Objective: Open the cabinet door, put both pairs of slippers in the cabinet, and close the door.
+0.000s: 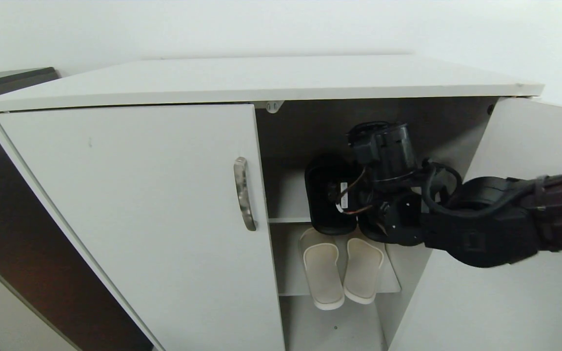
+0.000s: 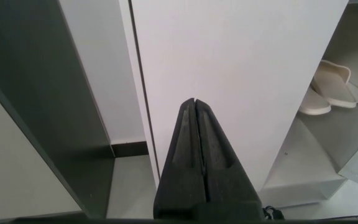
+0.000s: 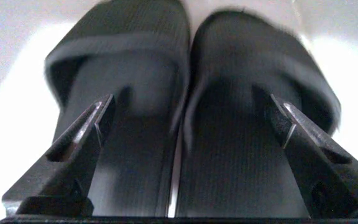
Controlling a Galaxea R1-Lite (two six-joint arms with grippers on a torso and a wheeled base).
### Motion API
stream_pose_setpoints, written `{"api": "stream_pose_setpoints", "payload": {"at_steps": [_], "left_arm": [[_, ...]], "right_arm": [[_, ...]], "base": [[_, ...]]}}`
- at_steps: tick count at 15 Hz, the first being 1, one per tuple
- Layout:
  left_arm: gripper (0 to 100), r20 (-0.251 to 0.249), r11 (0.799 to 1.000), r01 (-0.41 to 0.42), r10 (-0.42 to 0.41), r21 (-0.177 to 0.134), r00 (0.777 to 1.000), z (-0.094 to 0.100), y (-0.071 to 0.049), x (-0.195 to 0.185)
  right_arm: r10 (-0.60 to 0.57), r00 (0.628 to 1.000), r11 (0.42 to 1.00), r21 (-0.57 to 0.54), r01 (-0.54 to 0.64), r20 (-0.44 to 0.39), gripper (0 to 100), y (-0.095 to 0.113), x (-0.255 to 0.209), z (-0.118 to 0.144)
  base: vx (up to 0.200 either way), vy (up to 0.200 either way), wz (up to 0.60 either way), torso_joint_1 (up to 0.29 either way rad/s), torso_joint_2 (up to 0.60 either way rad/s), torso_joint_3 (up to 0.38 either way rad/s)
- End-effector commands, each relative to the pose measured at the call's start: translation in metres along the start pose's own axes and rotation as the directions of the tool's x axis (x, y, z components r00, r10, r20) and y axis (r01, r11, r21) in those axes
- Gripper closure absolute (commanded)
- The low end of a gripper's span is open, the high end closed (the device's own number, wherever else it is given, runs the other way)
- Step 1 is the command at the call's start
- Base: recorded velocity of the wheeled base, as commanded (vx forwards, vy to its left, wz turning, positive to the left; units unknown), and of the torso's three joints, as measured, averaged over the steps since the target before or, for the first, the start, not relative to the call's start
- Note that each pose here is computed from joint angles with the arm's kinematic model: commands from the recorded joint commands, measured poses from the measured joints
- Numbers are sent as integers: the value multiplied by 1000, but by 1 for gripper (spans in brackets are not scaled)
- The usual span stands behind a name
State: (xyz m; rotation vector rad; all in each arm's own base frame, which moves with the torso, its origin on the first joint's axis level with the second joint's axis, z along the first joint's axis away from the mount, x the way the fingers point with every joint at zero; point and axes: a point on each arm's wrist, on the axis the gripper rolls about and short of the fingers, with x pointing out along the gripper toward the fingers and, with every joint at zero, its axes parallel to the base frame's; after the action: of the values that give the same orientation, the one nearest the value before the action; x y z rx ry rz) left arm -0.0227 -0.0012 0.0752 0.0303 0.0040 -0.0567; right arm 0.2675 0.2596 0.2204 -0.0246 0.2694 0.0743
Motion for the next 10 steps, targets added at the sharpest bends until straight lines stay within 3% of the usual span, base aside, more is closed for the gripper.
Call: {"api": "stream_pose_setpoints", "payload": {"at_steps": [1,4,5,10], "left_arm": [[100,0,1000,0,0,0,1000,0,0,0],[100,0,1000,0,0,-1,1000,0,0,0],[100,0,1000,0,0,-1,1000,0,0,0],[100,0,1000,-1,1,-4,1000,0,0,0]], "right_arm": [[76,997,997,14,-76,25,0,-12,-50,-1],[107,992,993,35,-109,63,0,-18,-57,-14],[109,992,993,38,-112,70,100,-18,-57,-14],[114,992,993,15,-115,47,100,-13,-51,-25]], "base": [[0,0,0,0,0,0],[0,0,0,0,0,0],[0,0,0,0,0,0],[0,0,0,0,0,0]]}}
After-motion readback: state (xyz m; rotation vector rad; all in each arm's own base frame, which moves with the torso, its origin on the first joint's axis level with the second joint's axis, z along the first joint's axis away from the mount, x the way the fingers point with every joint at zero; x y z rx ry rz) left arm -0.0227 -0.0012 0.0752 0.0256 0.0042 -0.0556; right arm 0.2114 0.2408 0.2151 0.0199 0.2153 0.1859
